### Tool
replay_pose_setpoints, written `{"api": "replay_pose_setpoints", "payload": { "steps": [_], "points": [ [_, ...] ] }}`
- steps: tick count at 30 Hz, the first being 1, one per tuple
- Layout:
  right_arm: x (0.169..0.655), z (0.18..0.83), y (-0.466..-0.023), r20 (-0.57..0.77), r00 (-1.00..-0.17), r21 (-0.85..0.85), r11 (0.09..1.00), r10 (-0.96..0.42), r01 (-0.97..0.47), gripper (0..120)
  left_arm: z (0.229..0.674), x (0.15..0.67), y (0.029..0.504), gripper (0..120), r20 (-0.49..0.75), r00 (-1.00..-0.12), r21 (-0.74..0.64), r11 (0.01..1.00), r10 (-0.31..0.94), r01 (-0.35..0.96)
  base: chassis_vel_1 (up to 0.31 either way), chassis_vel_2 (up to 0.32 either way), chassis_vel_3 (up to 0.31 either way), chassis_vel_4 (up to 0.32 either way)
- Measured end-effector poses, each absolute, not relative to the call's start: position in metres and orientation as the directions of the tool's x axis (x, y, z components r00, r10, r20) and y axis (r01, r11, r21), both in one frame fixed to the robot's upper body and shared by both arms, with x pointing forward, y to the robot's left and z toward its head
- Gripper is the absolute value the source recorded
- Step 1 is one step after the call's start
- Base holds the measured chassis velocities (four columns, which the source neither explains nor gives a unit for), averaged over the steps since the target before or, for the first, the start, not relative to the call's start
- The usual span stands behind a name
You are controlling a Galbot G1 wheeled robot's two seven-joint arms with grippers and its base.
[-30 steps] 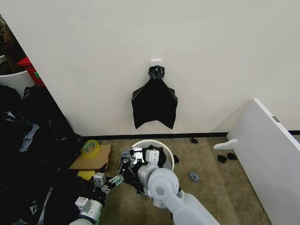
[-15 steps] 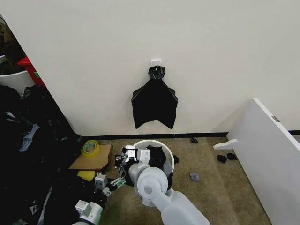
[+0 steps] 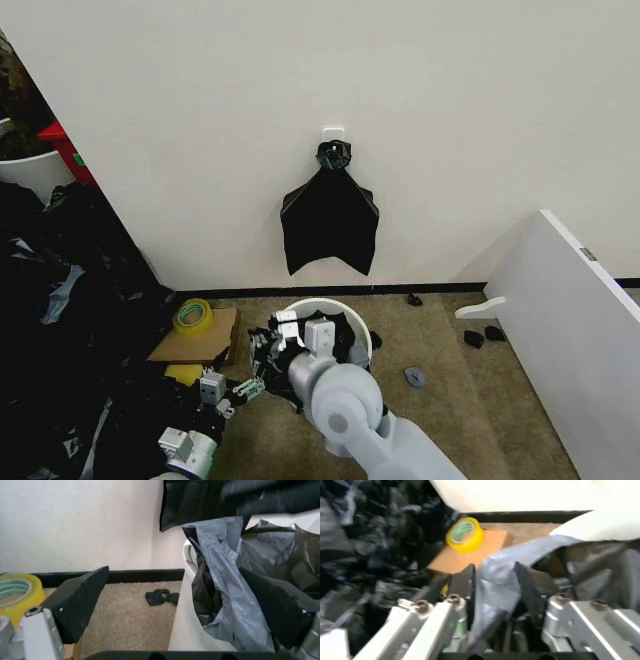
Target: Place the garbage bag over the trash bin.
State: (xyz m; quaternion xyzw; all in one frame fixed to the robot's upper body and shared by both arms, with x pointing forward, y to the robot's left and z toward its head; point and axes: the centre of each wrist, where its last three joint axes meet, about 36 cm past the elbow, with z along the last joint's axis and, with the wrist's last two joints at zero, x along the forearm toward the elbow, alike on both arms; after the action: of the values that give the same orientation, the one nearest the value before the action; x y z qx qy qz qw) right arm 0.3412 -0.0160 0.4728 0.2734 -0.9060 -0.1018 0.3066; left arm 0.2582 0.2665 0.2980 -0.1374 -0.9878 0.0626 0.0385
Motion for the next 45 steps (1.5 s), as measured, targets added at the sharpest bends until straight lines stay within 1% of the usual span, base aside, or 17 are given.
{"api": "replay_pose_setpoints", "payload": {
  "steps": [4, 6, 8, 11, 12, 13, 15, 18, 19, 22, 23, 26, 27, 28, 30, 31, 45],
  "points": [
    [0.345, 0.469, -0.009, 0.535, -0.654, 0.325, 0.845, -0.535, -0.426, 53, 0.302, 0.259, 0.267, 100, 0.052, -0.958, -0.133, 0.953, 0.283, 0.274, 0.000, 0.000, 0.000, 0.000],
    [0.345, 0.469, -0.008, 0.537, -0.652, 0.328, 0.844, -0.536, -0.424, 55, 0.302, 0.259, 0.267, 100, 0.052, -0.958, -0.133, 0.952, 0.283, 0.274, 0.000, 0.000, 0.000, 0.000],
    [0.349, 0.466, -0.007, 0.555, -0.622, 0.367, 0.834, -0.552, -0.412, 68, 0.302, 0.259, 0.267, 100, 0.052, -0.958, -0.134, 0.952, 0.283, 0.274, 0.000, 0.000, 0.000, 0.000],
    [0.352, 0.463, -0.005, 0.561, -0.616, 0.378, 0.833, -0.554, -0.404, 72, 0.302, 0.259, 0.266, 100, 0.053, -0.957, -0.135, 0.952, 0.285, 0.276, 0.000, 0.000, 0.000, 0.000],
    [0.352, 0.463, -0.004, 0.559, -0.615, 0.383, 0.832, -0.555, -0.402, 69, 0.302, 0.258, 0.266, 100, 0.053, -0.957, -0.136, 0.951, 0.286, 0.277, 0.000, 0.000, 0.000, 0.000],
    [0.353, 0.464, -0.004, 0.555, -0.617, 0.388, 0.830, -0.557, -0.401, 63, 0.301, 0.258, 0.266, 100, 0.054, -0.957, -0.136, 0.951, 0.286, 0.277, 0.000, 0.000, 0.000, 0.000],
    [0.353, 0.464, -0.004, 0.553, -0.619, 0.389, 0.830, -0.558, -0.400, 59, 0.301, 0.258, 0.266, 100, 0.054, -0.957, -0.136, 0.951, 0.286, 0.277, 0.000, 0.000, 0.000, 0.000],
    [0.354, 0.465, -0.004, 0.545, -0.624, 0.393, 0.828, -0.559, -0.399, 45, 0.301, 0.259, 0.266, 100, 0.054, -0.956, -0.136, 0.951, 0.287, 0.277, 0.000, 0.000, 0.000, 0.000],
    [0.354, 0.465, -0.004, 0.545, -0.624, 0.393, 0.828, -0.559, -0.399, 45, 0.301, 0.259, 0.266, 100, 0.054, -0.956, -0.136, 0.951, 0.287, 0.277, 0.000, 0.000, 0.000, 0.000],
    [0.354, 0.463, -0.003, 0.546, -0.623, 0.393, 0.828, -0.560, -0.400, 31, 0.301, 0.259, 0.266, 100, 0.055, -0.957, -0.137, 0.951, 0.286, 0.277, 0.000, 0.000, 0.000, 0.000],
    [0.354, 0.463, -0.003, 0.546, -0.623, 0.393, 0.828, -0.560, -0.400, 31, 0.301, 0.259, 0.266, 100, 0.055, -0.957, -0.137, 0.951, 0.286, 0.277, 0.000, 0.000, 0.000, 0.000],
    [0.355, 0.463, 0.000, 0.540, -0.625, 0.396, 0.826, -0.563, -0.402, 15, 0.300, 0.258, 0.266, 100, 0.057, -0.957, -0.137, 0.951, 0.286, 0.276, 0.000, 0.000, 0.000, 0.000],
    [0.355, 0.463, 0.000, 0.540, -0.625, 0.396, 0.826, -0.563, -0.402, 15, 0.300, 0.258, 0.266, 100, 0.057, -0.957, -0.137, 0.951, 0.286, 0.276, 0.000, 0.000, 0.000, 0.000],
    [0.356, 0.463, 0.001, 0.538, -0.626, 0.396, 0.825, -0.564, -0.403, 12, 0.300, 0.258, 0.266, 100, 0.058, -0.957, -0.138, 0.951, 0.286, 0.276, 0.000, 0.000, 0.000, 0.000],
    [0.357, 0.463, 0.003, 0.534, -0.630, 0.396, 0.825, -0.564, -0.403, 2, 0.300, 0.258, 0.265, 100, 0.057, -0.956, -0.138, 0.951, 0.286, 0.276, 0.000, 0.000, 0.000, 0.000],
    [0.358, 0.463, 0.004, 0.533, -0.631, 0.397, 0.825, -0.564, -0.403, 0, 0.301, 0.258, 0.265, 100, 0.057, -0.956, -0.138, 0.951, 0.287, 0.277, 0.000, 0.000, 0.000, 0.000],
    [0.367, 0.461, 0.021, 0.515, -0.652, 0.415, 0.827, -0.557, -0.379, 0, 0.301, 0.254, 0.264, 100, 0.040, -0.950, -0.102, 0.947, 0.310, 0.305, 0.000, 0.000, 0.000, 0.000]
  ]
}}
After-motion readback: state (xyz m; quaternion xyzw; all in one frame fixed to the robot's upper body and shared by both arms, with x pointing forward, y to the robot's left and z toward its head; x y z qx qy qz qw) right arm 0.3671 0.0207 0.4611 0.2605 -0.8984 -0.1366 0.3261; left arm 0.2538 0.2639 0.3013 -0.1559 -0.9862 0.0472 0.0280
